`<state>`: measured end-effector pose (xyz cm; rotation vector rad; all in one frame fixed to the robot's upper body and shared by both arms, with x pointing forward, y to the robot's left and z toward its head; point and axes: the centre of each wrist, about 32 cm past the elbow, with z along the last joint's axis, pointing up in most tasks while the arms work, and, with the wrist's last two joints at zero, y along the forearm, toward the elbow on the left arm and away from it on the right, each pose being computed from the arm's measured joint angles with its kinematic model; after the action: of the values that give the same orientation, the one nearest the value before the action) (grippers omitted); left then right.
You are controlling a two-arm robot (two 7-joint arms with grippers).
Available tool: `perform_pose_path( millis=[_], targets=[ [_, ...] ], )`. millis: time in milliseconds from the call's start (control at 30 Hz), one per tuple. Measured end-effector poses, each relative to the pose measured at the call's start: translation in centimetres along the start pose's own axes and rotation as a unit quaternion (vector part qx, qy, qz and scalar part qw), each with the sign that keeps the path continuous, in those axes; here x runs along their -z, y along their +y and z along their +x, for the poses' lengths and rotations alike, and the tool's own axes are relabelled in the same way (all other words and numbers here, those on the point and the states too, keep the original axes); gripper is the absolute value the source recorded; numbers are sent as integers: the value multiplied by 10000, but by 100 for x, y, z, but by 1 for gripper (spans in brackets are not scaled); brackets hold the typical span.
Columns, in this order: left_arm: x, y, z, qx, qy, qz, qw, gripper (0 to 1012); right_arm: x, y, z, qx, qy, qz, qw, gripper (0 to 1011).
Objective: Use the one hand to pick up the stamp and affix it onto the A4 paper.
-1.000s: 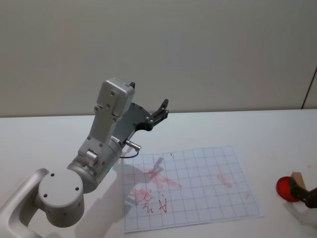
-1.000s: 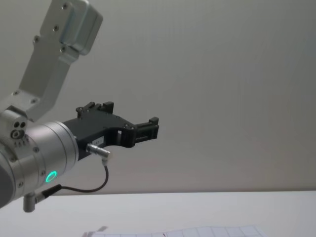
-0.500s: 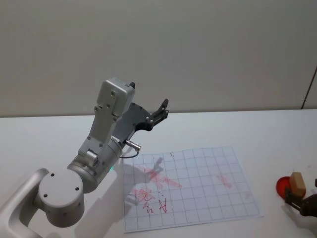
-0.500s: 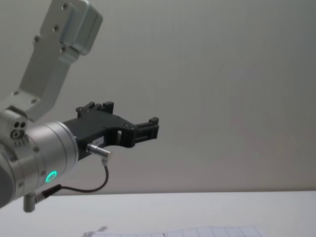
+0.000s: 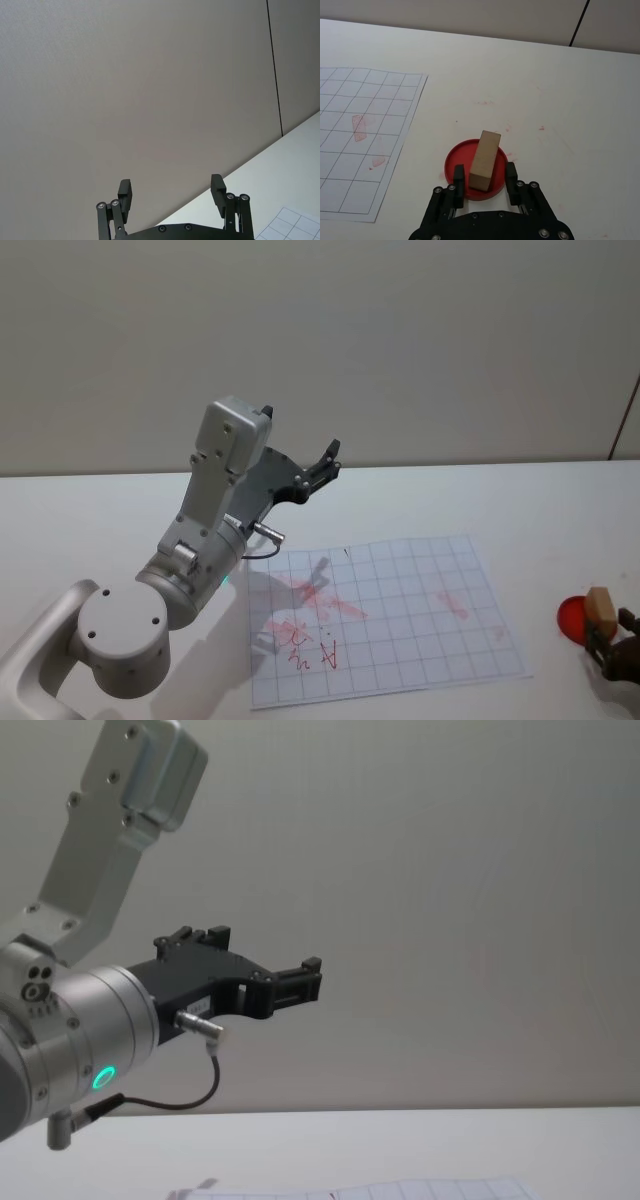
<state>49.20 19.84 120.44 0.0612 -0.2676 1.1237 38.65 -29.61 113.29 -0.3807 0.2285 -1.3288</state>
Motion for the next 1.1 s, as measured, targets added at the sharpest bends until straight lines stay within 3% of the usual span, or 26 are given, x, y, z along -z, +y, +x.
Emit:
perform_pose_path(
  millis=[333, 733, 1100],
  targets=[
    [0, 0, 0, 0, 0, 0, 10000, 1001, 6, 5, -4, -7, 0, -18, 10000, 218],
    [0, 0, 0, 0, 0, 0, 10000, 1001, -1, 10, -6, -39, -43, 18, 10000, 214],
    [0, 0, 0, 0, 0, 0, 10000, 1001, -134, 31, -31, -445, -291, 480, 9974, 214]
  ],
)
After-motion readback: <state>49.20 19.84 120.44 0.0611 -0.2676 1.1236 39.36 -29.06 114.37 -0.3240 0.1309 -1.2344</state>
